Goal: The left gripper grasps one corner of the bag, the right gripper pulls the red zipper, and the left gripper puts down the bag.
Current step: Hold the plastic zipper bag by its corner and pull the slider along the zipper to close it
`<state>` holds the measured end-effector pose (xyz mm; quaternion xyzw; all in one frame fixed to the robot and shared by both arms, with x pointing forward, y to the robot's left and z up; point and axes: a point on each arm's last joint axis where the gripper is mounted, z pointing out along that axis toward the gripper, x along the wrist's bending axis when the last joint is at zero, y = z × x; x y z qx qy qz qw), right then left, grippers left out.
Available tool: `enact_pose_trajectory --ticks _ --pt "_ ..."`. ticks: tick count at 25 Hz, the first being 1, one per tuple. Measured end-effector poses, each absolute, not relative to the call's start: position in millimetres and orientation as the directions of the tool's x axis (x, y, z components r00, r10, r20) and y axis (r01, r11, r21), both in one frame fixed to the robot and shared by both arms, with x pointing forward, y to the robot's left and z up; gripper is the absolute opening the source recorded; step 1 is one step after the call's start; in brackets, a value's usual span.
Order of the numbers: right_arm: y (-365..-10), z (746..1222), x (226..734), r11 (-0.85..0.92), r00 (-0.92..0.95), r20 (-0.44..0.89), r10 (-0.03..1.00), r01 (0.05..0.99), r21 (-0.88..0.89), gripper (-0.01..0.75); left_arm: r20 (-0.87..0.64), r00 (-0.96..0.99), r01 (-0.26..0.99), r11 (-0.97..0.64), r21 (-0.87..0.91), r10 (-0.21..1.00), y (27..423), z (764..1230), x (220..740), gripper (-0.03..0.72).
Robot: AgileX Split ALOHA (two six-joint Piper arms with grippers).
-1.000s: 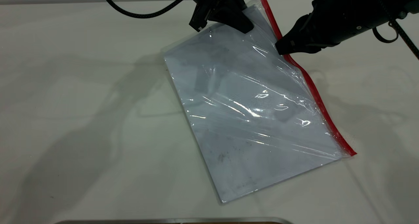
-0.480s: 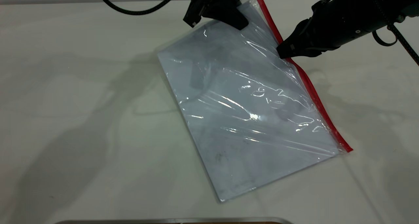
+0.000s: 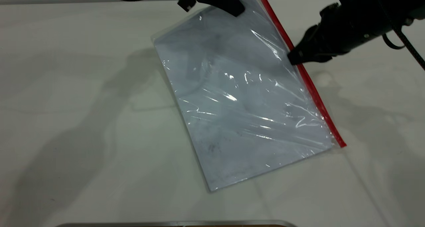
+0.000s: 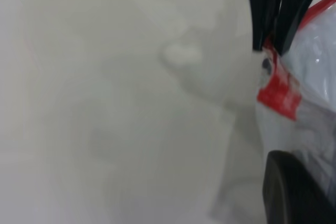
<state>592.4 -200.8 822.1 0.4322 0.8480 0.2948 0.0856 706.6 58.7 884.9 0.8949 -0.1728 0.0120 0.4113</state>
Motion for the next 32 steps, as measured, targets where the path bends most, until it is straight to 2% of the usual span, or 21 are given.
enact_pose_trajectory --ticks 14,32 --pt "-203 817 588 0.453 -0.594 0.115 0.796 0.711 0.537 0.05 0.143 0.951 -0.292 -0.649 0.702 -0.273 71 885 712 0.052" --pt "-207 803 555 0.39 -0.482 0.271 0.833 0.859 0.331 0.055 0.128 0.952 -0.292 -0.702 0.649 -0.278 80 882 714 0.052"
